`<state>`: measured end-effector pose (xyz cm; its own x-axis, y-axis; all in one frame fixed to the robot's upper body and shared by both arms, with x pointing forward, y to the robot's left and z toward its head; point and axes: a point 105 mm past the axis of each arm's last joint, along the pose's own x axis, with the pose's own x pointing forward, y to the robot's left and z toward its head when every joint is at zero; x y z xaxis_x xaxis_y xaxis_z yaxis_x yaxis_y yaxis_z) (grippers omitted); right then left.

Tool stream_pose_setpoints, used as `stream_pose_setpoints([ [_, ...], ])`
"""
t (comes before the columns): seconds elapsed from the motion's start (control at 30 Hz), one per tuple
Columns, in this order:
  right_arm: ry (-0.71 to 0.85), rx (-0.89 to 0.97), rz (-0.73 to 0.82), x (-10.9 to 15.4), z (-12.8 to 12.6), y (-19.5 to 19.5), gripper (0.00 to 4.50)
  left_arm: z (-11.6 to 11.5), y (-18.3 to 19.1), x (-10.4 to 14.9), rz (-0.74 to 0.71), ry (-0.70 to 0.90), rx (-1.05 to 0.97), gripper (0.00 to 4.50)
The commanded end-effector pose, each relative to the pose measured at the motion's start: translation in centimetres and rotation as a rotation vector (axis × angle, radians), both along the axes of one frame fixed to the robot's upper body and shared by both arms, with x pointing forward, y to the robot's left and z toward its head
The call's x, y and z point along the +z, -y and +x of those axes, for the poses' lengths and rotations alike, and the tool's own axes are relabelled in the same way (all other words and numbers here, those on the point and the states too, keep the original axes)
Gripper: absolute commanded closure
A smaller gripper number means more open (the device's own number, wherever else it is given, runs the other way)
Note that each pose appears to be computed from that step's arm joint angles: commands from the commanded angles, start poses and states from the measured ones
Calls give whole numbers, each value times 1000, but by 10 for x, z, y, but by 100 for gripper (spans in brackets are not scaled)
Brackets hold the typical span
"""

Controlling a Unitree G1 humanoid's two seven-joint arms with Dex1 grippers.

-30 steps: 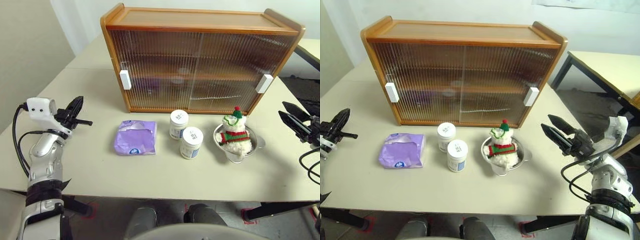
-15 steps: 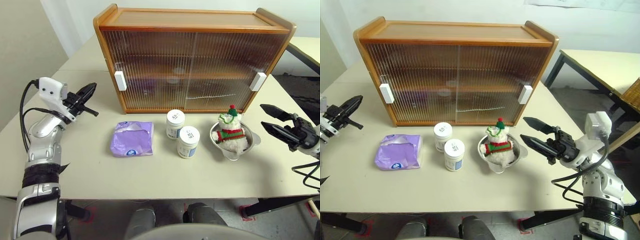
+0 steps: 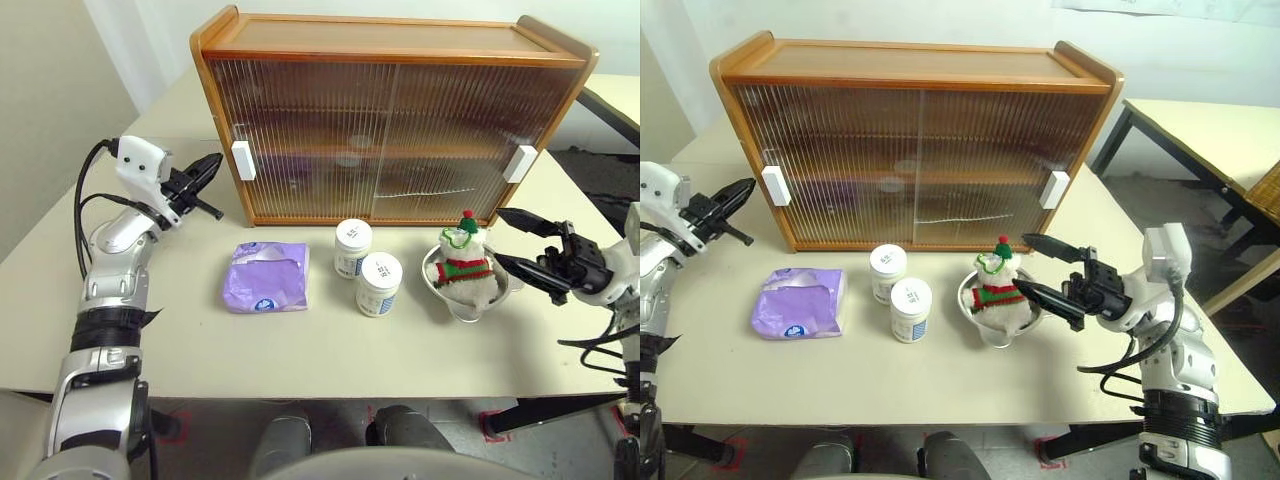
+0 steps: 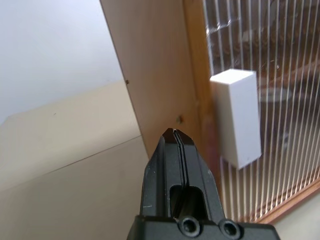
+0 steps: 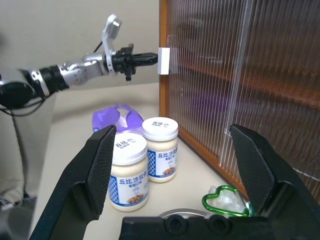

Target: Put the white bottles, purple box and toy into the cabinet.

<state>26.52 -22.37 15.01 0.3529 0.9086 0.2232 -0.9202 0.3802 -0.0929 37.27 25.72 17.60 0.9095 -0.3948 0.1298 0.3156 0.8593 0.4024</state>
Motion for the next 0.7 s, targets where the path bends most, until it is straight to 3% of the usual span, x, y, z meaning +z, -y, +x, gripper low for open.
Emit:
stream_pose_setpoints([
  [0.03,14,-9,6,-3,1,-2,0,2,6,4,13,2,-11,448],
  [0.47,5,-13,-2,-10,-3,-3,0,6,38,8,18,2,-103,448],
  [0.7,-1,-14,-5,-13,-3,-1,0,0,36,10,22,-3,-101,448],
])
